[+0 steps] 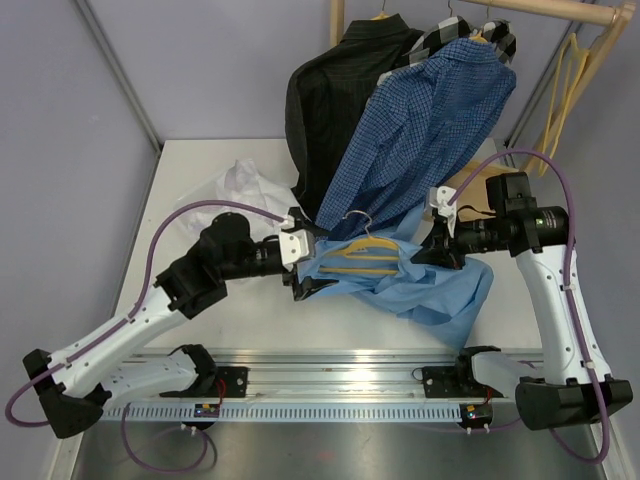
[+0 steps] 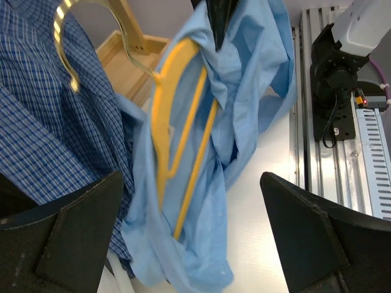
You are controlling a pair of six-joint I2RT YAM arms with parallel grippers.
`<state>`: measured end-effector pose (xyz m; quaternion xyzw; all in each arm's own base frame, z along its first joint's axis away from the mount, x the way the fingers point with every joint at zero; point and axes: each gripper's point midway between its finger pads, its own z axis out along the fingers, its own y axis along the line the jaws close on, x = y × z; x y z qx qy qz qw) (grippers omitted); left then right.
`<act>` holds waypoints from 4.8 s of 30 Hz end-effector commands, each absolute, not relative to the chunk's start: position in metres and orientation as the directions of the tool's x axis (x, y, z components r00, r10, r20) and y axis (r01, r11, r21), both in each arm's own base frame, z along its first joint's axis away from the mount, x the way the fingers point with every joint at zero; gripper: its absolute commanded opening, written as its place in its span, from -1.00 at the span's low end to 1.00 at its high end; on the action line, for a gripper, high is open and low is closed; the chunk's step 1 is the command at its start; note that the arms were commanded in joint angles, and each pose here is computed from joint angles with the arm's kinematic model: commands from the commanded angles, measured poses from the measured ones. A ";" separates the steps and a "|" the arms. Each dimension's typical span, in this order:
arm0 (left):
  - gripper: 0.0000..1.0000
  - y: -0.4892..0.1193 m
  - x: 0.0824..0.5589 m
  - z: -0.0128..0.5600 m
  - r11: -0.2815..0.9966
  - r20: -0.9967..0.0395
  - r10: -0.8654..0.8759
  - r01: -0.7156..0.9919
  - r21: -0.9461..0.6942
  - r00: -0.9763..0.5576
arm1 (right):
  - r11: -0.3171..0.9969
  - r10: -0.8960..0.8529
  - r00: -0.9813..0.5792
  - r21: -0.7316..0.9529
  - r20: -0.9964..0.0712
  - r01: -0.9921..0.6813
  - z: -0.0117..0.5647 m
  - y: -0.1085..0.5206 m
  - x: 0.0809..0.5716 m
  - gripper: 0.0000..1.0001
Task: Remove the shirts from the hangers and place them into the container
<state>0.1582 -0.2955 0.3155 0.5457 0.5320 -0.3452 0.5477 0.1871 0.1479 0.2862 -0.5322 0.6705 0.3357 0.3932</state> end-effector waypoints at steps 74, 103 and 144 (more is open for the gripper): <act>-1.00 -0.340 0.194 0.355 0.342 -0.901 -0.063 0.839 -0.423 -0.429 | 0.462 -0.452 -0.357 0.127 -0.818 -0.878 0.323 0.163 0.184 0.60; -1.00 -0.353 0.218 0.400 0.291 -0.857 -0.181 0.806 -0.516 -0.483 | 0.627 -0.326 -0.489 0.202 -0.809 -0.752 0.307 0.143 0.176 0.61; -1.00 -0.386 0.224 0.359 0.199 -0.882 -0.024 0.862 -0.466 -0.471 | 0.333 -0.226 -0.506 0.423 -0.832 -0.843 0.345 0.222 0.214 -1.00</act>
